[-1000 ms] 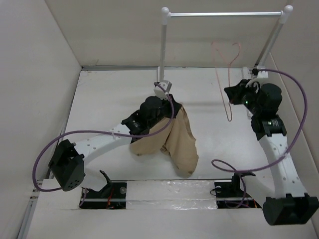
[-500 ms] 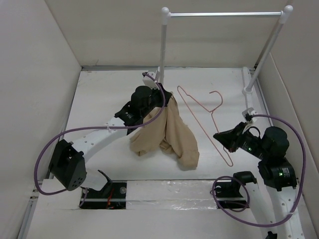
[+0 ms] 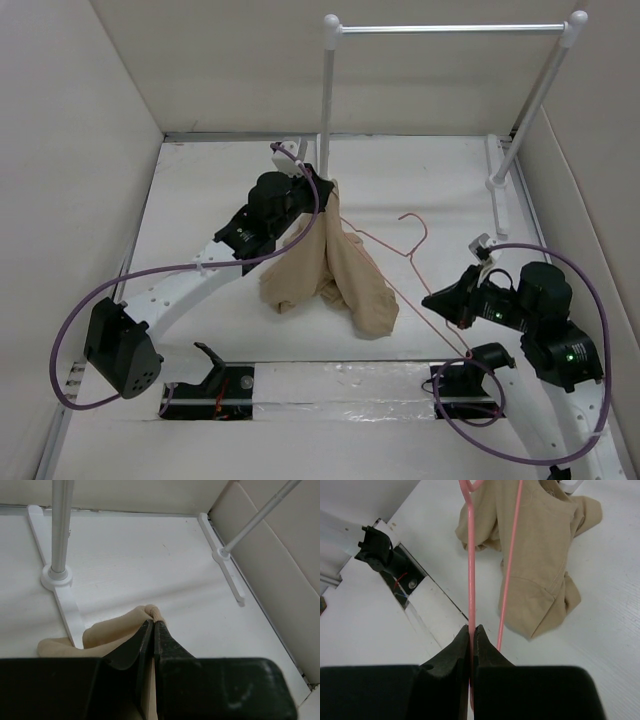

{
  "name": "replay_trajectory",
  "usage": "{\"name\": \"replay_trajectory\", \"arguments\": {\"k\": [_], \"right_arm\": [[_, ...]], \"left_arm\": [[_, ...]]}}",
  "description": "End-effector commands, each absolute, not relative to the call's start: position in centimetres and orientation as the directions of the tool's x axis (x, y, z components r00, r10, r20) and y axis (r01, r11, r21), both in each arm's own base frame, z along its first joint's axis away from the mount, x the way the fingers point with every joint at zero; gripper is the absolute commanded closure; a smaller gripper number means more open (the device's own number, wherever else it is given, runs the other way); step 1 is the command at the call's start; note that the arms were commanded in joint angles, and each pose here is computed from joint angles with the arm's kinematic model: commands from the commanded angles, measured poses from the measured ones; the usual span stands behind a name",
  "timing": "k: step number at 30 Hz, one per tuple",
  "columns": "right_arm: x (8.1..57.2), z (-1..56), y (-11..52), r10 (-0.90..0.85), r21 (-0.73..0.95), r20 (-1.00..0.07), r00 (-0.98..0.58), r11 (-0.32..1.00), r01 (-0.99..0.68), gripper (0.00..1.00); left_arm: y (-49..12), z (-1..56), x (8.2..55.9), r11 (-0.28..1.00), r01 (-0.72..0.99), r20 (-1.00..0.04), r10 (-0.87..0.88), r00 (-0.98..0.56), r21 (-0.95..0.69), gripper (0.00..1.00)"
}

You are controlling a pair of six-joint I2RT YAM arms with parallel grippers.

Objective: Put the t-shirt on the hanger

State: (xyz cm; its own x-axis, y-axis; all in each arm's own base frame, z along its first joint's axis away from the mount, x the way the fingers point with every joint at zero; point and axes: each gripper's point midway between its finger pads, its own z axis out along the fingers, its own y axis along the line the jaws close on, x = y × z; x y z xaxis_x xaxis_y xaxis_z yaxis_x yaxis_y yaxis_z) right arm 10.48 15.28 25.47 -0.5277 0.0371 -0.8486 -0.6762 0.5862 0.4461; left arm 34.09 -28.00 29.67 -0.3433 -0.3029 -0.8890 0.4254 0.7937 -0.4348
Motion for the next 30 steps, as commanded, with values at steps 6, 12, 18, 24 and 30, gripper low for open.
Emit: {"name": "replay_trajectory", "arguments": {"k": [6,12,18,24,30], "right_arm": [[8.4,29.6,15.9,0.035,0.414,-0.886,-0.462,0.508,-0.755,1.00],[8.9,29.2,16.5,0.057,0.448,-0.874,-0.483,0.482,-0.753,1.00],[11.4,29.8,15.9,0.089,0.403,-0.898,-0.431,0.562,-0.723,1.00],[10.4,32.4,15.1,0.072,0.335,-0.929,-0.364,0.583,-0.740,1.00],[9.7,32.1,15.0,0.082,0.342,-0.927,-0.365,0.577,-0.741,1.00]], "left_arm": [[-27.3,33.0,34.3,0.790,0.441,-0.903,-0.338,-0.266,-0.426,1.00],[-27.6,33.3,33.9,0.775,0.469,-0.905,-0.335,-0.264,-0.423,1.00],[-27.1,33.7,32.7,0.757,0.490,-0.901,-0.346,-0.260,-0.432,1.00],[-25.4,33.9,32.9,0.805,0.431,-0.913,-0.338,-0.230,-0.407,1.00],[-25.5,33.3,33.5,0.819,0.415,-0.916,-0.326,-0.235,-0.397,1.00]]}}
